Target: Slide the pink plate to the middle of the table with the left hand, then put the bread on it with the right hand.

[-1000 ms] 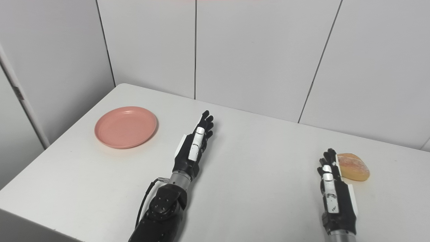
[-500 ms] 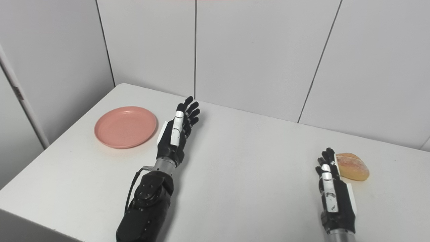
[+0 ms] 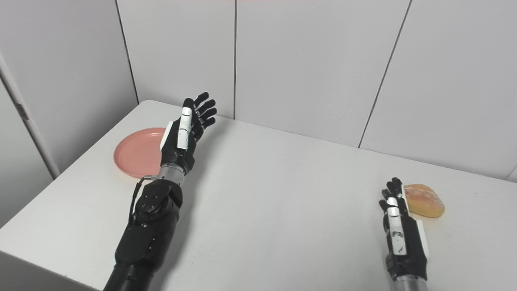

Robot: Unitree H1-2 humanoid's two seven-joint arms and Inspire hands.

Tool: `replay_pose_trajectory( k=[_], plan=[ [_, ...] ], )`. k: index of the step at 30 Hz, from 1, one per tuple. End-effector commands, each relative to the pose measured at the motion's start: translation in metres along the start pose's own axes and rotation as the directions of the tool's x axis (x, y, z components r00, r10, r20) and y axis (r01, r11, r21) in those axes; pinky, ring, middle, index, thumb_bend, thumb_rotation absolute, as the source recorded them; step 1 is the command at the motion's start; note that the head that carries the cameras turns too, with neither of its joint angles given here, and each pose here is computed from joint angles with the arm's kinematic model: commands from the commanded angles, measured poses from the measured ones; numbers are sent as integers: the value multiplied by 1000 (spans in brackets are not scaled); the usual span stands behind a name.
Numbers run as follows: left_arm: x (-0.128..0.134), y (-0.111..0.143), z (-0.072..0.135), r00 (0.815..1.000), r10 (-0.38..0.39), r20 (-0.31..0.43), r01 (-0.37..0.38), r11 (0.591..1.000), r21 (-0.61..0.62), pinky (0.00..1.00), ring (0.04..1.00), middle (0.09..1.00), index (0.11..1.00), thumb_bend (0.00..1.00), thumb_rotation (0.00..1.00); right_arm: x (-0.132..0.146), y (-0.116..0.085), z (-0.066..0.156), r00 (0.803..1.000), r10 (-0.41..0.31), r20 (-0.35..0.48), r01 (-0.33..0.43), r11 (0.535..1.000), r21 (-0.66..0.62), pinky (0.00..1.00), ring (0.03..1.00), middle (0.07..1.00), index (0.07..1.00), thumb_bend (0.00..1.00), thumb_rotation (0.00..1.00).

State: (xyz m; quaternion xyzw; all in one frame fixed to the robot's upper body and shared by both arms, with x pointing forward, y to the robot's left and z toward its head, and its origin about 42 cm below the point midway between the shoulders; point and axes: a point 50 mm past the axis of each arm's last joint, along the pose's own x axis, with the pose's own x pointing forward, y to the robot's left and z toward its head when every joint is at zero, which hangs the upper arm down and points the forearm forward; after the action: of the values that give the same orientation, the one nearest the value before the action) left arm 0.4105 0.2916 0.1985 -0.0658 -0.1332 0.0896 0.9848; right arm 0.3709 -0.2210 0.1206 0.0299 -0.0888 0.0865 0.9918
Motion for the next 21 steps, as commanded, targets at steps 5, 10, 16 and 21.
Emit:
replay_pose_trajectory(
  k=[5,10,16,21],
  plan=[
    [35,28,44,991,44,127,-46,999,14,854,839,823,795,811,1000,-7,0,-8,1000,7,-1,-7,1000,18,1000,1000,1000,1000,585,893],
    [48,55,58,985,93,143,-100,994,41,775,796,795,783,827,1000,-7,0,-8,1000,3,1,-3,1000,30,1000,1000,1000,1000,564,897],
    [58,87,63,977,163,138,-175,982,75,745,777,774,764,828,1000,-7,-2,-7,1000,3,-4,-3,1000,21,1000,1000,1000,1000,568,899],
    [64,111,60,970,215,113,-226,969,95,768,785,779,767,827,1000,-8,-2,-8,1000,3,2,-3,1000,18,1000,1000,1000,1000,541,918]
  ],
)
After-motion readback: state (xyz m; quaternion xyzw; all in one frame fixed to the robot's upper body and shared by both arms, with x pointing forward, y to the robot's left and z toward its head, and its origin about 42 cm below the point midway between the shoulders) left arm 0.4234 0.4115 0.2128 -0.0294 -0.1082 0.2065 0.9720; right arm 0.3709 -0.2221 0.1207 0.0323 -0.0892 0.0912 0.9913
